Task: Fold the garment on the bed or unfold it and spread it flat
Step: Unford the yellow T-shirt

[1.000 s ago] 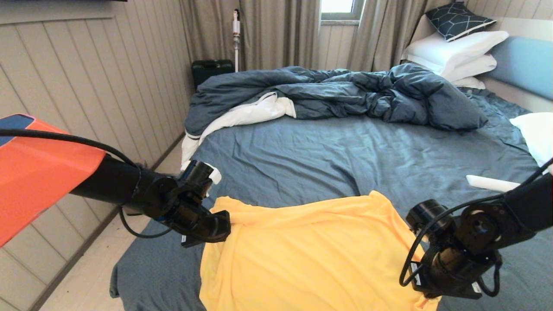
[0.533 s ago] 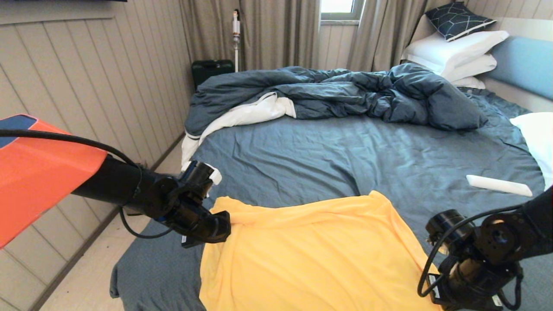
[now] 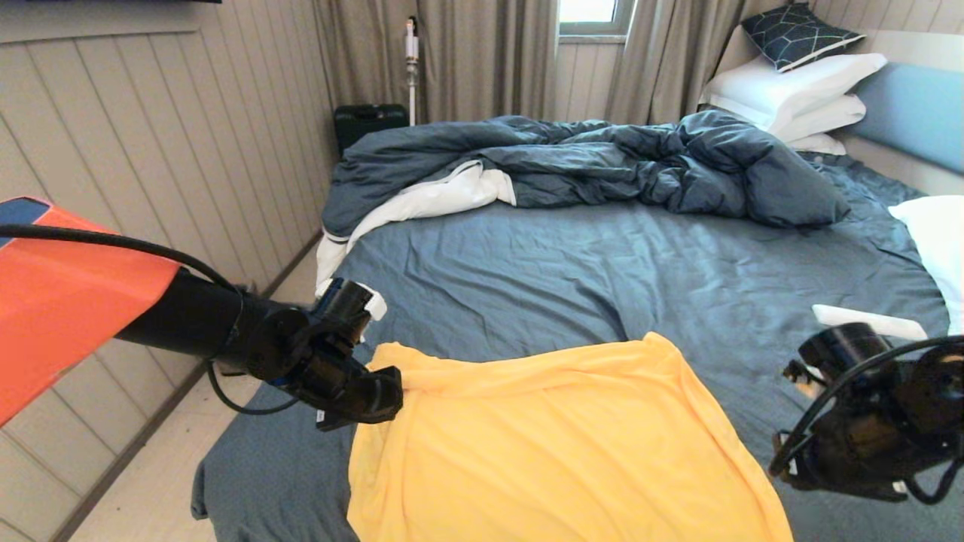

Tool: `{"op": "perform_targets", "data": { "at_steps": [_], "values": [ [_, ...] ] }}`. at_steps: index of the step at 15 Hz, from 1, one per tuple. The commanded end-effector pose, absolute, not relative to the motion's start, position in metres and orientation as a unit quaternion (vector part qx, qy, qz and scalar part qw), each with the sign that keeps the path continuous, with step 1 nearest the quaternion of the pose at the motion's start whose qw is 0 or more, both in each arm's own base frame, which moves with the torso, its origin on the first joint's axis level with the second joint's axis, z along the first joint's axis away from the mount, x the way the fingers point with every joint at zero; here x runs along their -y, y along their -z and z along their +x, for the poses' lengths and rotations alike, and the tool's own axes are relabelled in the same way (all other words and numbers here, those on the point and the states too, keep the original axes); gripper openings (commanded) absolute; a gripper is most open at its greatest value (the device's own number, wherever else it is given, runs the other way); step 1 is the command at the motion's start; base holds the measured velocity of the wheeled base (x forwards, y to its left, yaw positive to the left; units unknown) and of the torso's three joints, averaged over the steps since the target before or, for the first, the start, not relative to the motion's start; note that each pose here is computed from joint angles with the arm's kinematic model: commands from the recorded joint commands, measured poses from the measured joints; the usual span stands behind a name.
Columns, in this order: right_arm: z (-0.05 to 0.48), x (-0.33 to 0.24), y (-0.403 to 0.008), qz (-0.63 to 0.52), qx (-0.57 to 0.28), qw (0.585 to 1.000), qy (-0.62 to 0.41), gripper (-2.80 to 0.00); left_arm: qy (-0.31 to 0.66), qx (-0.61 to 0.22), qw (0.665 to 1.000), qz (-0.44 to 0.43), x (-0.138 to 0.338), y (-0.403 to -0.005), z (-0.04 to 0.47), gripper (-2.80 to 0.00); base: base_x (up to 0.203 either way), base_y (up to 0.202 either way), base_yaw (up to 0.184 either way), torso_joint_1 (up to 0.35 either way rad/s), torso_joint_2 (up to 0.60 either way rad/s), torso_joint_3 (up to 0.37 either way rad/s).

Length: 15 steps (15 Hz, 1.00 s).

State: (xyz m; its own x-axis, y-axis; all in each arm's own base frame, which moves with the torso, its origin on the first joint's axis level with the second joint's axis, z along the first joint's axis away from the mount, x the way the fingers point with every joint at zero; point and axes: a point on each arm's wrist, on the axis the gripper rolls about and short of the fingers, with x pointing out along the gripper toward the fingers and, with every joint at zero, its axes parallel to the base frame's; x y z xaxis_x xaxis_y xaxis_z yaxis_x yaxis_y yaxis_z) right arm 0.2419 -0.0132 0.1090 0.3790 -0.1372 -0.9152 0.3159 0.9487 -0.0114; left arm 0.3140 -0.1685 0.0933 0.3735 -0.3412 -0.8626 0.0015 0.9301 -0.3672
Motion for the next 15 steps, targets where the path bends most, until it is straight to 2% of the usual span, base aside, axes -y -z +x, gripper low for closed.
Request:
{"op": "perform_targets", "data": {
  "at_steps": [1,3,7,8,12,15],
  "values": [
    [0.242,0.004,-0.163,0.085,-0.455,0.88,0.111,-2.8,0.107,-0.538,0.822,-0.154,0.166,-0.103,0.31,-2.8,0.0,0.0,0.0,0.0,0.0,0.0],
    [0.252,-0.011,-0.194,0.083,-0.427,0.898,0.073,-2.8,0.103,-0.53,0.829,-0.147,0.169,-0.104,0.309,-2.8,0.0,0.0,0.0,0.0,0.0,0.0],
    [0.292,-0.045,-0.2,0.096,-0.43,0.898,0.004,-2.8,0.12,-0.515,0.841,-0.115,0.177,-0.11,0.306,-2.8,0.0,0.0,0.0,0.0,0.0,0.0],
    [0.305,-0.051,-0.196,0.095,-0.435,0.896,-0.002,0.0,0.132,-0.506,0.846,-0.106,0.181,-0.116,0.308,-2.8,0.0,0.0,0.0,0.0,0.0,0.0],
    [0.335,-0.068,-0.198,0.089,-0.428,0.897,-0.059,0.0,0.151,-0.481,0.858,-0.097,0.184,-0.144,0.313,-2.8,0.0,0.0,0.0,0.0,0.0,0.0],
    [0.347,-0.071,-0.214,0.056,-0.405,0.908,-0.091,0.0,0.172,-0.477,0.861,-0.052,0.185,-0.153,0.316,-2.8,0.0,0.0,0.0,0.0,0.0,0.0]
  ]
}}
